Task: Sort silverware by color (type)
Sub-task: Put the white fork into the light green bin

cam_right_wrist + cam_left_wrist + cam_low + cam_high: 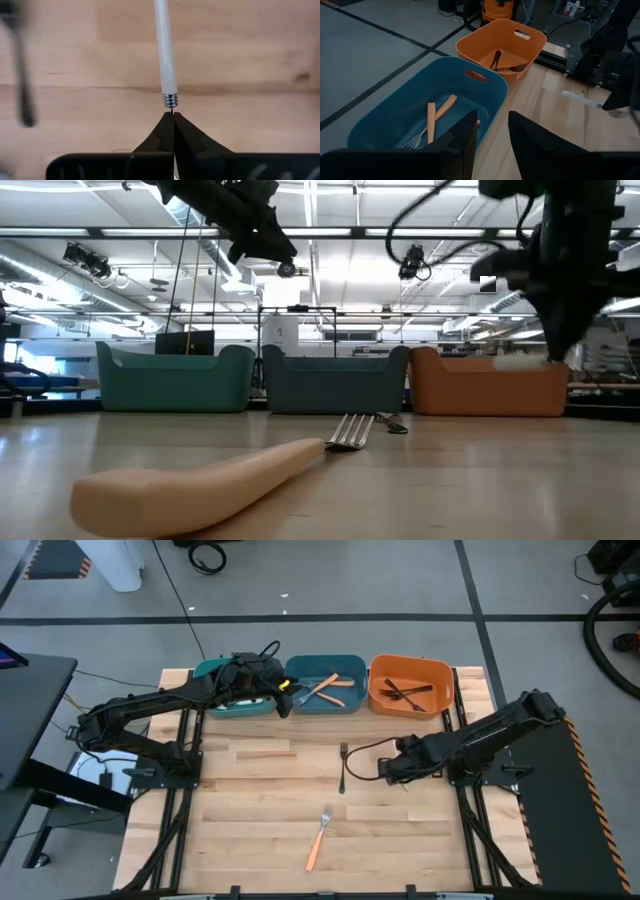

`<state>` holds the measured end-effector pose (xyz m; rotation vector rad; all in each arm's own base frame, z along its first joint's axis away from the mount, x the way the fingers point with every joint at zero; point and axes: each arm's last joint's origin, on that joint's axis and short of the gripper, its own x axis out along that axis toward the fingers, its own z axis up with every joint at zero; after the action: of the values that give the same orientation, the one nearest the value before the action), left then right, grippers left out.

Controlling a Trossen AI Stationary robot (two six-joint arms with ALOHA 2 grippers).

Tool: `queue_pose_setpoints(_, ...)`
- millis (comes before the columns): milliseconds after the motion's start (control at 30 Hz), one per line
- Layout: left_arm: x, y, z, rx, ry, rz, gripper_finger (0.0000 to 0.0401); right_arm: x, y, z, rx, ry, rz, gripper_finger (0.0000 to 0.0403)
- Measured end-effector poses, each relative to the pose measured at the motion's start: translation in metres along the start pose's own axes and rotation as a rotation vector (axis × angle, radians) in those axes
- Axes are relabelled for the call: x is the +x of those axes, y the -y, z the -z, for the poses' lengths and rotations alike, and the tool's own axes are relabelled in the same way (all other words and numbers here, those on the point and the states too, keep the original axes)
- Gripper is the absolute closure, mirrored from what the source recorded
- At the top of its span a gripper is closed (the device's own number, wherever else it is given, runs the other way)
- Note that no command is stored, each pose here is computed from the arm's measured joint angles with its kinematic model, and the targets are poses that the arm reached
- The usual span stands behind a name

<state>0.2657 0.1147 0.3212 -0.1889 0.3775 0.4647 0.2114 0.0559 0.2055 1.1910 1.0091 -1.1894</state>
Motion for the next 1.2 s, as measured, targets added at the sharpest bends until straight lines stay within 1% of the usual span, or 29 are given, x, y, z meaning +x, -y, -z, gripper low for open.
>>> queue_pose_setpoints(33,0.0,0.0,0.0,0.0,0.001,0.0,0.0282,-0.005,0.0,-0.002,-0.022,0.018,-0.034,0.0402)
queue_pose_setpoints(167,0.0,0.0,-0.002,-0.032,0.015,0.012,0.0282,-0.029,-0.007,-0.009,-0.136,0.109,-0.238,0.0402)
queue_pose_setpoints(300,0.0,0.004,-0.007,-0.081,0.058,0.107,0.0282,-0.055,-0.025,-0.022,-0.299,0.285,-0.477,0.0402)
queue_pose_setpoints(400,-0.001,0.006,-0.011,-0.13,0.09,0.186,0.0282,-0.073,-0.041,-0.038,-0.421,0.448,-0.623,0.0402)
queue_pose_setpoints(533,-0.002,0.009,-0.016,-0.189,0.119,0.275,0.0282,-0.092,-0.059,-0.066,-0.497,0.641,-0.761,0.0402)
queue_pose_setpoints(667,-0.004,0.011,-0.022,-0.276,0.156,0.338,0.0282,-0.104,-0.07,-0.094,-0.572,0.765,-0.887,0.0402)
queue_pose_setpoints(800,-0.006,0.012,-0.03,-0.372,0.224,0.376,0.0282,-0.111,-0.075,-0.117,-0.632,0.814,-1.016,0.0402)
queue_pose_setpoints(900,-0.007,0.012,-0.034,-0.425,0.259,0.399,0.0282,-0.112,-0.078,-0.13,-0.658,0.824,-1.084,0.0402)
queue_pose_setpoints(1033,0.001,0.015,-0.036,-0.475,0.289,0.434,0.0282,-0.109,-0.085,-0.14,-0.717,0.785,-1.204,0.0402)
queue_pose_setpoints(1100,0.008,0.016,-0.034,-0.488,0.284,0.457,0.0282,-0.106,-0.087,-0.142,-0.745,0.762,-1.237,0.0402)
queue_pose_setpoints(1200,0.02,0.018,-0.03,-0.486,0.27,0.492,0.0282,-0.104,-0.088,-0.147,-0.737,0.75,-1.243,0.0402)
